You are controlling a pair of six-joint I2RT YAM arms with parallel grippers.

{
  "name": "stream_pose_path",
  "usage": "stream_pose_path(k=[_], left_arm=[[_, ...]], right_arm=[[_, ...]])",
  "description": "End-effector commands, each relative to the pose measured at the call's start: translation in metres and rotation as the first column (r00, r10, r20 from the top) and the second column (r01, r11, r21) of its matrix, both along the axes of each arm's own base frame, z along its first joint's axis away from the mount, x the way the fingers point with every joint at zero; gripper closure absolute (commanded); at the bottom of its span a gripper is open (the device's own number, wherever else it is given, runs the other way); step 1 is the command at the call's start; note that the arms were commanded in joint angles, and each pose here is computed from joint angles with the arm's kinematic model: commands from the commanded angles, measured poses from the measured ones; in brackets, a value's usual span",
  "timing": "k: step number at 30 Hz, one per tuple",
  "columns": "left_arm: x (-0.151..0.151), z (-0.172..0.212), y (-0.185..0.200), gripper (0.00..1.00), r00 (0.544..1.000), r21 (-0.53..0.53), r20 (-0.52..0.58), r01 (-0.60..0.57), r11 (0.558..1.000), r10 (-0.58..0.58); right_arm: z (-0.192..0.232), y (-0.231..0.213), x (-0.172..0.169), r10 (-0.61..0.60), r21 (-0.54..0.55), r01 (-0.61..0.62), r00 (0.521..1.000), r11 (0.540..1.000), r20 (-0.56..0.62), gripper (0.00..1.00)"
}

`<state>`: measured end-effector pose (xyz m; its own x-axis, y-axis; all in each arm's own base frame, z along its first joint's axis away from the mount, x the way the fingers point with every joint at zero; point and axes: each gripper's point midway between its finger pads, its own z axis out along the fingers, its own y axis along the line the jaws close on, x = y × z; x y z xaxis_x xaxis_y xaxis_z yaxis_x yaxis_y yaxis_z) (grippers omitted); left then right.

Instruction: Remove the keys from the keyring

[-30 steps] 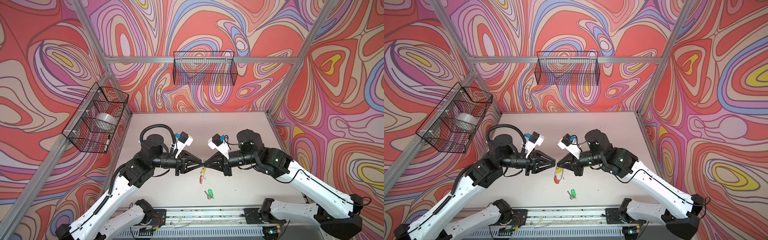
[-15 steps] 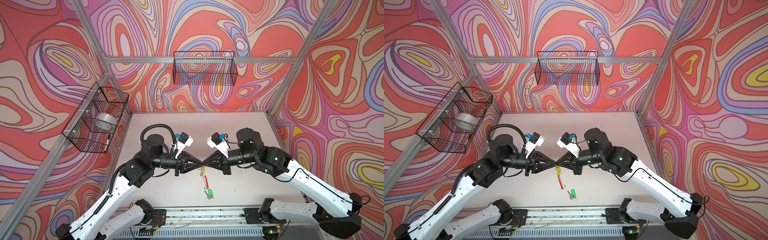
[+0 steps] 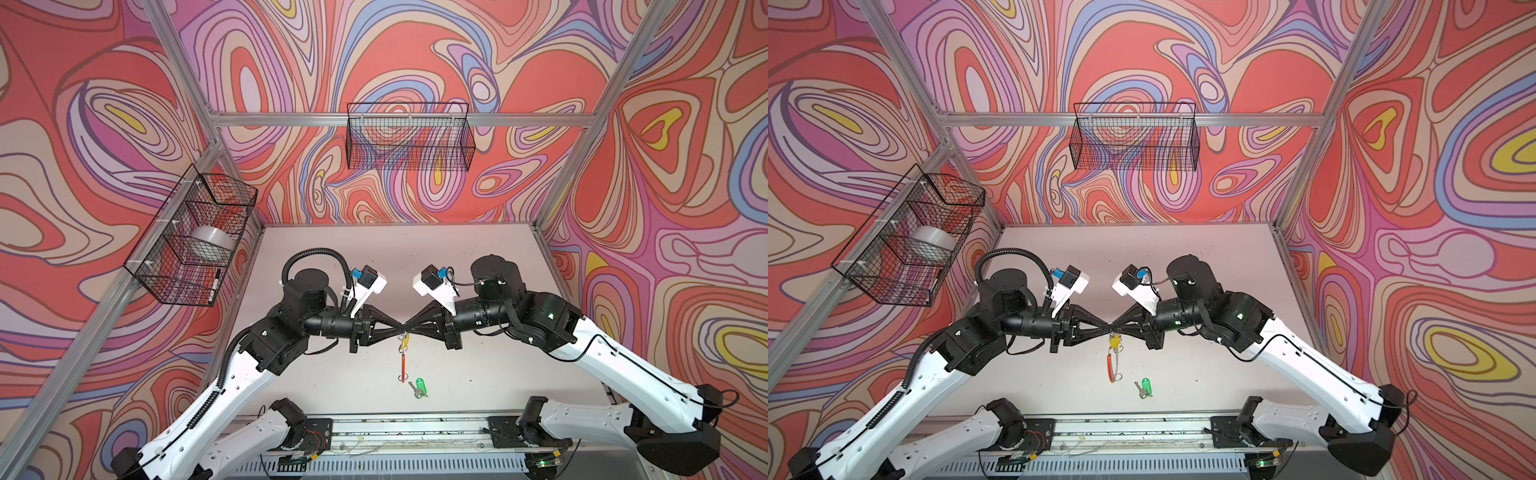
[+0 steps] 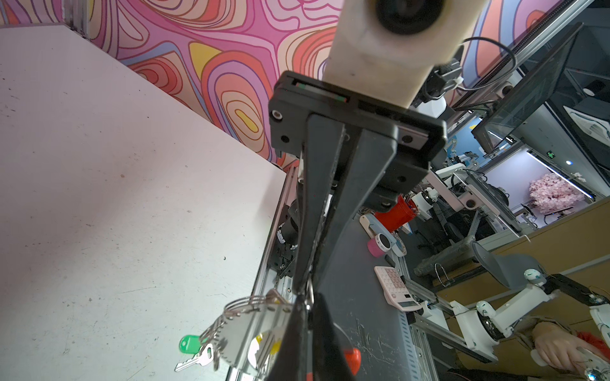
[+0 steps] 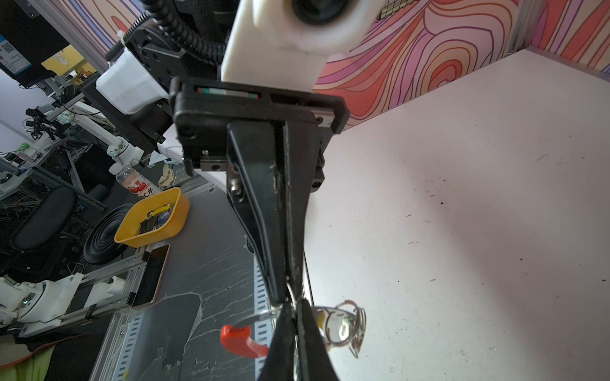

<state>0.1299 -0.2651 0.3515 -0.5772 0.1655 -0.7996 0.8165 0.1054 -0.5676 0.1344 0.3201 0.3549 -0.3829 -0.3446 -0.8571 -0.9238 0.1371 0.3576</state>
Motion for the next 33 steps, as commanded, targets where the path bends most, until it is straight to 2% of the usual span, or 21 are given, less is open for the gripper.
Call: stream_pose_path(k=[1, 7, 8, 9, 13, 16, 24, 33], left_arm=[[-0.005, 0.019, 0.003, 1.0, 0.998, -0.034, 0.068, 0.015, 0.999, -0.012], [-0.001, 0.031, 0.007, 1.0, 0.99, -0.117, 0.126, -0.043, 0.992, 0.057], [0.0, 0.034, 0.008, 1.0, 0.988, -0.133, 0.136, -0.055, 0.99, 0.073], [0.001, 0.035, 0.009, 1.0, 0.985, -0.145, 0.144, -0.07, 0.987, 0.091], [0.006, 0.048, 0.017, 1.0, 0.965, -0.218, 0.19, -0.136, 0.966, 0.179], [0.01, 0.055, 0.024, 1.0, 0.945, -0.265, 0.217, -0.184, 0.946, 0.245], [0.014, 0.073, 0.036, 1.0, 0.909, -0.401, 0.234, -0.233, 0.886, 0.345], [0.011, 0.077, 0.035, 1.0, 0.917, -0.439, 0.222, -0.21, 0.874, 0.332]], right_arm=[[0.008, 0.004, 0.003, 0.005, 0.021, -0.005, 1.0, 1.0, 0.019, 1.0], [0.015, 0.007, 0.008, -0.022, 0.06, 0.02, 0.999, 0.998, 0.029, 1.0], [0.018, 0.007, 0.01, -0.035, 0.074, 0.033, 0.999, 0.997, 0.035, 0.97], [0.022, 0.007, 0.013, -0.055, 0.09, 0.051, 0.998, 0.995, 0.042, 0.88], [0.041, 0.006, 0.014, -0.084, 0.169, 0.072, 0.994, 0.983, 0.065, 0.62], [0.055, 0.002, 0.016, -0.12, 0.23, 0.097, 0.989, 0.968, 0.085, 0.53], [0.071, 0.002, 0.019, -0.158, 0.359, 0.122, 0.985, 0.925, 0.071, 0.49], [0.085, 0.009, 0.016, -0.115, 0.453, 0.074, 0.991, 0.889, 0.065, 0.51]])
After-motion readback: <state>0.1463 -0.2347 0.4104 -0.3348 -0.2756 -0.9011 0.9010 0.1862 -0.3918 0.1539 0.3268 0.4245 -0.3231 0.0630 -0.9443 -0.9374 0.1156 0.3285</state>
